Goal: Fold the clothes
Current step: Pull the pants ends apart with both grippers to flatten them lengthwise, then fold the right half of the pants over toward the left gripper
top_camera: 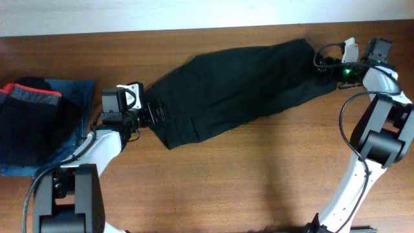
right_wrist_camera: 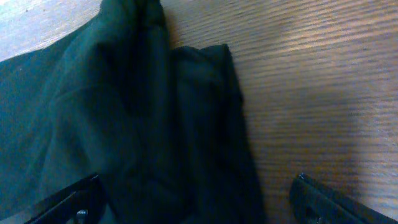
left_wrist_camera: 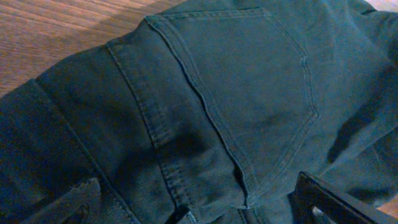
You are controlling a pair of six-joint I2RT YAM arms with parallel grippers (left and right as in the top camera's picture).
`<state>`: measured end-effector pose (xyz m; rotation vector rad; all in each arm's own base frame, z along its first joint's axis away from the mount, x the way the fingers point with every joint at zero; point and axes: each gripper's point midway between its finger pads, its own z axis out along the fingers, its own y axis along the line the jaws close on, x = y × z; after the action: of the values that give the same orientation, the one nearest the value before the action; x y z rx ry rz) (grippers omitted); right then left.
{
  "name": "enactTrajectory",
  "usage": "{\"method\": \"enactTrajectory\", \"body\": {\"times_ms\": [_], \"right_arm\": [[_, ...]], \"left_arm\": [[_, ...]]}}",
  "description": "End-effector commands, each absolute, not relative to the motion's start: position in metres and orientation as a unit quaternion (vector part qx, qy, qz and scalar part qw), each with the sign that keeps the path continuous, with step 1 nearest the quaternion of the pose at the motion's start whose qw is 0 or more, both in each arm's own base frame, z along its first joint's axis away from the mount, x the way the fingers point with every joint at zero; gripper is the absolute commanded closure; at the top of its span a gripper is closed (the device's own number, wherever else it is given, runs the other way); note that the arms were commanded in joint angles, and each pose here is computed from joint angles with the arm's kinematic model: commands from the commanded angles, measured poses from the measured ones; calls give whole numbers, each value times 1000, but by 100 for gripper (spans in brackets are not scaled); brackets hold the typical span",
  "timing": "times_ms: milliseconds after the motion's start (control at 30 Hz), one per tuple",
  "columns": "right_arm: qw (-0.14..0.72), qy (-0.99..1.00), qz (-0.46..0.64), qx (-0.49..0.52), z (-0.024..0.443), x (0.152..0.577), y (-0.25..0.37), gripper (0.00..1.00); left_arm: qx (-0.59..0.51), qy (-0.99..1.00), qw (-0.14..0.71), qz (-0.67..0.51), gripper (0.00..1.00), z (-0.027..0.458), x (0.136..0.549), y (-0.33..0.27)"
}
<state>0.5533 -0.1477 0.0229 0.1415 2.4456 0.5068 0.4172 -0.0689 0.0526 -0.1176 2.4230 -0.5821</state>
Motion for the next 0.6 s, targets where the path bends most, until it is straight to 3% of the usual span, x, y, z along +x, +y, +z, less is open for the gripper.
{"method": "enactTrajectory", "body": {"times_ms": [0, 33, 67, 133, 233, 267, 300, 567], "right_arm": [[291, 931, 219, 38, -2, 557, -112, 1], [292, 930, 220, 32, -1, 559, -106, 0], [292, 930, 221, 28, -1, 561, -102, 5], [295, 929, 221, 19, 1, 565, -93, 25], [295, 929, 223, 19, 2, 566, -90, 77], [294, 929, 225, 27, 3, 567, -90, 91], [292, 928, 228, 36, 4, 567, -92, 96], [291, 935, 173, 110, 56, 548, -149, 96]], "left_arm": [[-36, 918, 332, -214, 1, 63, 421, -67], [-36, 918, 332, -214, 1, 63, 421, -68], [-36, 918, 332, -214, 1, 63, 421, -68], [-36, 918, 331, -214, 1, 62, 421, -68], [-37, 919, 328, -214, 1, 61, 420, -68], [-38, 920, 326, -214, 1, 61, 419, -68], [-38, 921, 325, -214, 1, 60, 418, -68], [-25, 923, 321, -208, 1, 61, 415, -67]]}}
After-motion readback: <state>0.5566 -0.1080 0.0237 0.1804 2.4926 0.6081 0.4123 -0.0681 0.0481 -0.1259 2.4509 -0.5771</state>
